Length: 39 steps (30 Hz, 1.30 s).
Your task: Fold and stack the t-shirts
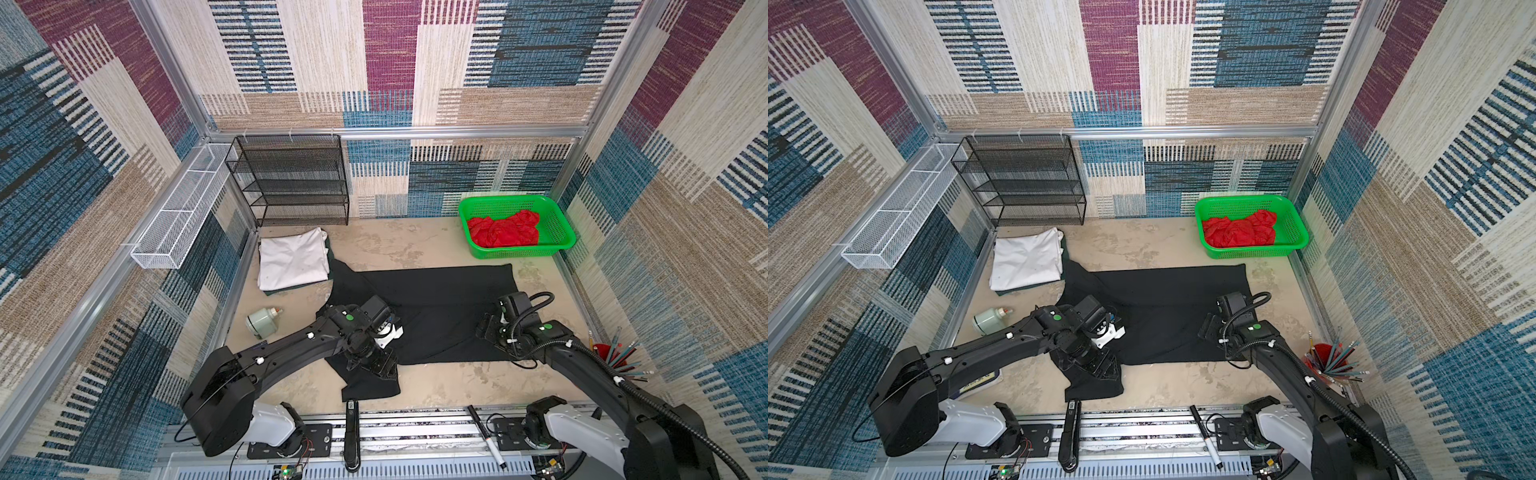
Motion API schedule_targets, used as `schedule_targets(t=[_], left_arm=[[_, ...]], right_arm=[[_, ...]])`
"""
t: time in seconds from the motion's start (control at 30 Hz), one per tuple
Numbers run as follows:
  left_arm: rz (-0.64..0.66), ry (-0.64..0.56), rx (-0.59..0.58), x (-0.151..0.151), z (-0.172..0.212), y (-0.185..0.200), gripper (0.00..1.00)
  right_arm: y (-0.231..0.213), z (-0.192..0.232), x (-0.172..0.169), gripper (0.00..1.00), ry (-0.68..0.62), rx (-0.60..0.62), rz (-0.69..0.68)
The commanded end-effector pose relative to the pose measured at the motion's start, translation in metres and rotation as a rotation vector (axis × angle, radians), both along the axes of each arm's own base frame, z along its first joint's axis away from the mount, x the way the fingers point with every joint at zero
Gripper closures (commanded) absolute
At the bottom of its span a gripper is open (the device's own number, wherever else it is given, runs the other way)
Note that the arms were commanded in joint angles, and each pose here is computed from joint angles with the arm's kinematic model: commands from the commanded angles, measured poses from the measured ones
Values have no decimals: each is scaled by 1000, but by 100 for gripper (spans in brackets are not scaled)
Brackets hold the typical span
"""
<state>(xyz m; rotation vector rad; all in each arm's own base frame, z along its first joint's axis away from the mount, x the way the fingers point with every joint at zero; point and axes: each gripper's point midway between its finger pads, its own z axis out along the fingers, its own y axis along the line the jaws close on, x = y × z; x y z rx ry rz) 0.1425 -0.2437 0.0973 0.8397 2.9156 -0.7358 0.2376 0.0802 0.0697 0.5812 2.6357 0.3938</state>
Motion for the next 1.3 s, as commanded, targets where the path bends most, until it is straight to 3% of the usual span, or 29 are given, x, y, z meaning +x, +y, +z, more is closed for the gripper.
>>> schedule_targets(t=[0.0, 0.07, 0.13, 0.23, 0.4, 0.53, 1.03, 1.17, 1.27], left_arm=[[185, -99, 73, 19, 7, 26, 57], [380, -113, 207, 20, 2, 64, 60], [523, -50, 363, 5, -6, 102, 62], [612, 54, 461, -22, -19, 124, 63], [710, 49, 398, -26, -45, 128, 64], [684, 55, 308, -20, -56, 111, 65], [644, 101, 434, -28, -86, 121, 65], [686, 48, 419, -18, -92, 125, 80], [753, 32, 374, -2, -96, 127, 80]], right_arm=[[1, 4, 3, 17, -23, 5, 5], [2, 5, 3, 17, -27, 7, 6], [2, 5, 4, 17, -27, 9, 9], [5, 5, 5, 17, -33, 17, 25], [9, -1, 8, 16, -20, 14, 60], [11, -4, 10, 16, -3, 4, 79], [8, -1, 12, 16, -4, -5, 56], [15, -2, 17, 16, 0, 19, 75], [17, 1, 22, 16, -7, 23, 79]])
